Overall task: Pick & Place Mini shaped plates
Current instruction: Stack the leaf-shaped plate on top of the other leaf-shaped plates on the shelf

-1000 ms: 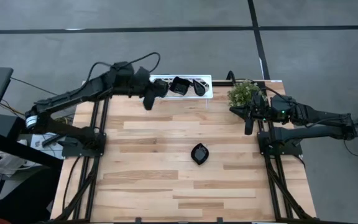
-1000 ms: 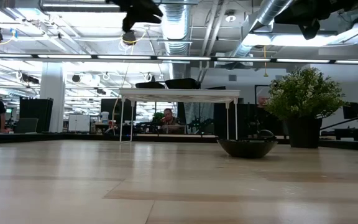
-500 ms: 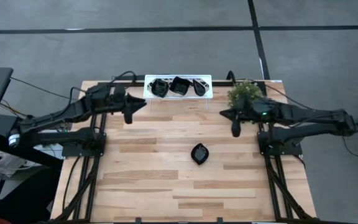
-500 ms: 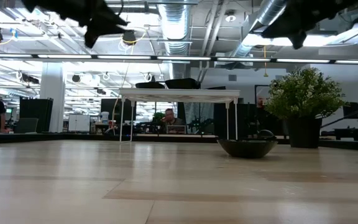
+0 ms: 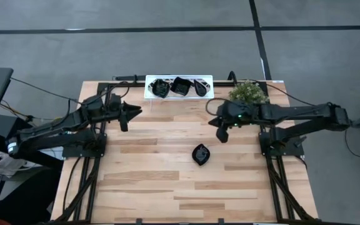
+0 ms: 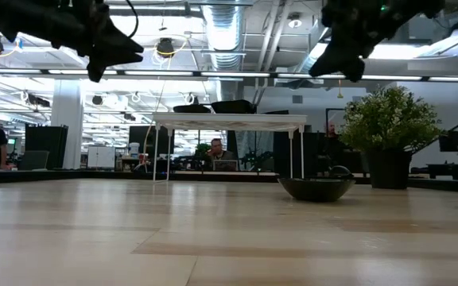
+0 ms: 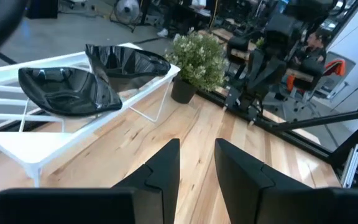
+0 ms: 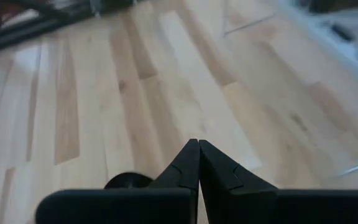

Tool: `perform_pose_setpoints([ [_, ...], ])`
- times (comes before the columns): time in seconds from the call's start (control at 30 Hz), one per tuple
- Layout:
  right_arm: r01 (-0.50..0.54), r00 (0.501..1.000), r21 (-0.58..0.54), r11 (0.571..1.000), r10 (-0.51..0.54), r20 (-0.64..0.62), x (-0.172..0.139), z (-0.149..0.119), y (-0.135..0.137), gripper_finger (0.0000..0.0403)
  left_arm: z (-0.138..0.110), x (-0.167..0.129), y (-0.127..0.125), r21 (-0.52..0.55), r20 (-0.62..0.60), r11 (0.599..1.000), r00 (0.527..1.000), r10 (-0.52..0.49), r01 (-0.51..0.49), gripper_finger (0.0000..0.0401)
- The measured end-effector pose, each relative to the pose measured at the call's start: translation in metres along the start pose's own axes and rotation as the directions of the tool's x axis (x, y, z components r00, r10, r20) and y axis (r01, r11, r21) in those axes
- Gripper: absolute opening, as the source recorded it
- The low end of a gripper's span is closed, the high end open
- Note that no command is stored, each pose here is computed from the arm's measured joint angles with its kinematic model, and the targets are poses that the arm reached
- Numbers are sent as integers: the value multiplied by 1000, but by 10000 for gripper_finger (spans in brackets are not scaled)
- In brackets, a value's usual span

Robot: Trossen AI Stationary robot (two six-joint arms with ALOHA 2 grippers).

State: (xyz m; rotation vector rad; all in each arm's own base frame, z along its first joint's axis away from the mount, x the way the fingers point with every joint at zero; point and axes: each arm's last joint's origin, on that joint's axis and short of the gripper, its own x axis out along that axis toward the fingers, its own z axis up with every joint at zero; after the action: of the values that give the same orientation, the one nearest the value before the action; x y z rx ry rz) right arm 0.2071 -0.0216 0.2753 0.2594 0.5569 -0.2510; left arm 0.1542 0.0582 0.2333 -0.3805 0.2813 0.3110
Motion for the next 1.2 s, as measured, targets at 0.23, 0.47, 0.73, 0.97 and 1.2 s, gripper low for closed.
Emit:
perform_pose_setpoints([
  [0.23,-40,986,-19,999,37,-160,31,0,9,0,-8,-6,2,-11,25,1000,1000,-8,8,102],
  [0.47,-6,943,6,1000,8,-333,59,-13,18,21,-8,-6,2,-13,29,1000,1000,-10,10,102],
  [0.73,-41,894,91,995,77,-442,70,-23,21,69,-8,-6,2,-13,33,1000,999,-11,11,102],
  [0.97,0,883,160,987,75,-463,68,-25,22,97,-8,-6,2,-12,33,1000,999,-11,12,102],
  [1.2,-20,878,163,986,95,-468,66,-28,32,110,-8,-6,2,-7,35,1000,999,-12,12,102],
])
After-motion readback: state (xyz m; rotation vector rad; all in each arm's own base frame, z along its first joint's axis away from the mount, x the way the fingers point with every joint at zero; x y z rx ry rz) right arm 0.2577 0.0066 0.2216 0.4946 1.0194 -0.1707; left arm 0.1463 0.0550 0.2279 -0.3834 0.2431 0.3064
